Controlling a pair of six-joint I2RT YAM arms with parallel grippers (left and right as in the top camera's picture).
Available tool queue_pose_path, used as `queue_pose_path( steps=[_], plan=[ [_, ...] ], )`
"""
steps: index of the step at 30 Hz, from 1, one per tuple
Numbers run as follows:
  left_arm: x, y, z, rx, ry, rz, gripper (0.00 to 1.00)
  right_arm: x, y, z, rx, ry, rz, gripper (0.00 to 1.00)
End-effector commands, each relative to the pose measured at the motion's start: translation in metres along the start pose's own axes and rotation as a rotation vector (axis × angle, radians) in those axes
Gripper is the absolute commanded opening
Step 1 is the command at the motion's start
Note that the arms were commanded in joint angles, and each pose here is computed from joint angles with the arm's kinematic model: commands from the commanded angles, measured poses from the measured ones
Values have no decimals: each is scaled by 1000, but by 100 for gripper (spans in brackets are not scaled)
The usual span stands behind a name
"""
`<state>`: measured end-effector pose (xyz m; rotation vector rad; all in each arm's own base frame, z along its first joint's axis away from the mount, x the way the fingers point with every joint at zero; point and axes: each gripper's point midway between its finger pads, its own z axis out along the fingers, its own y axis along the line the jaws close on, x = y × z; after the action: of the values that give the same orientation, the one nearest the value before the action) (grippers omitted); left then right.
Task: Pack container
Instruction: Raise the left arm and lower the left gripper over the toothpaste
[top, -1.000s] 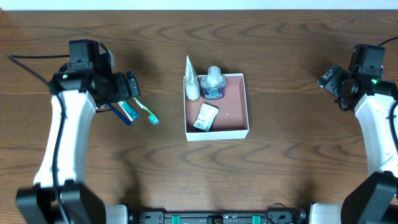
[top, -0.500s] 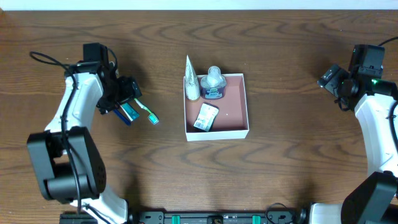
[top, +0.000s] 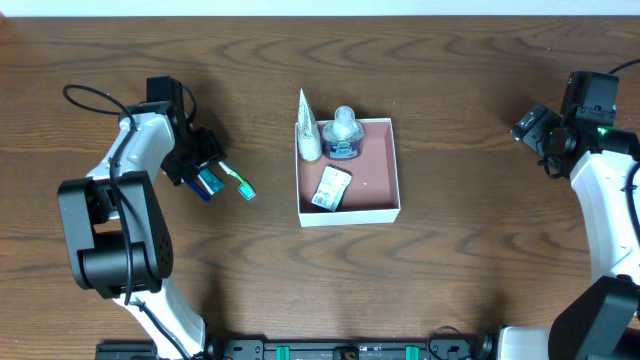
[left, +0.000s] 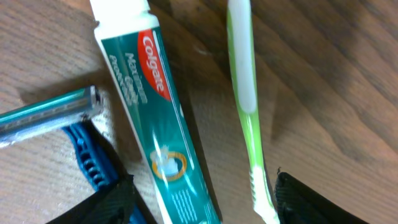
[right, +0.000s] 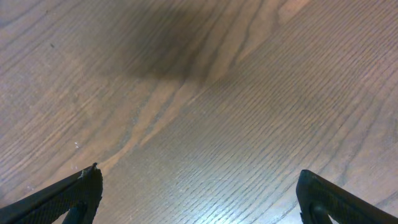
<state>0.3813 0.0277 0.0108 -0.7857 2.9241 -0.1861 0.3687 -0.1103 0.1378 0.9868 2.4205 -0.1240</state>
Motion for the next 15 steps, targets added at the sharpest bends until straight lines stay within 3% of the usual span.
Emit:
queue_pose_path(
  steps=[1, 7, 15],
  plan=[
    [-3, 4, 7, -19, 1, -13, 65, -1, -1, 1, 7, 0, 13, 99],
    [-1, 6, 16, -28, 21, -15, 53, -1, -1, 1, 7, 0, 13, 99],
    [-4, 8, 18, -41, 7, -14, 53, -1, -1, 1, 7, 0, 13, 99]
  ],
)
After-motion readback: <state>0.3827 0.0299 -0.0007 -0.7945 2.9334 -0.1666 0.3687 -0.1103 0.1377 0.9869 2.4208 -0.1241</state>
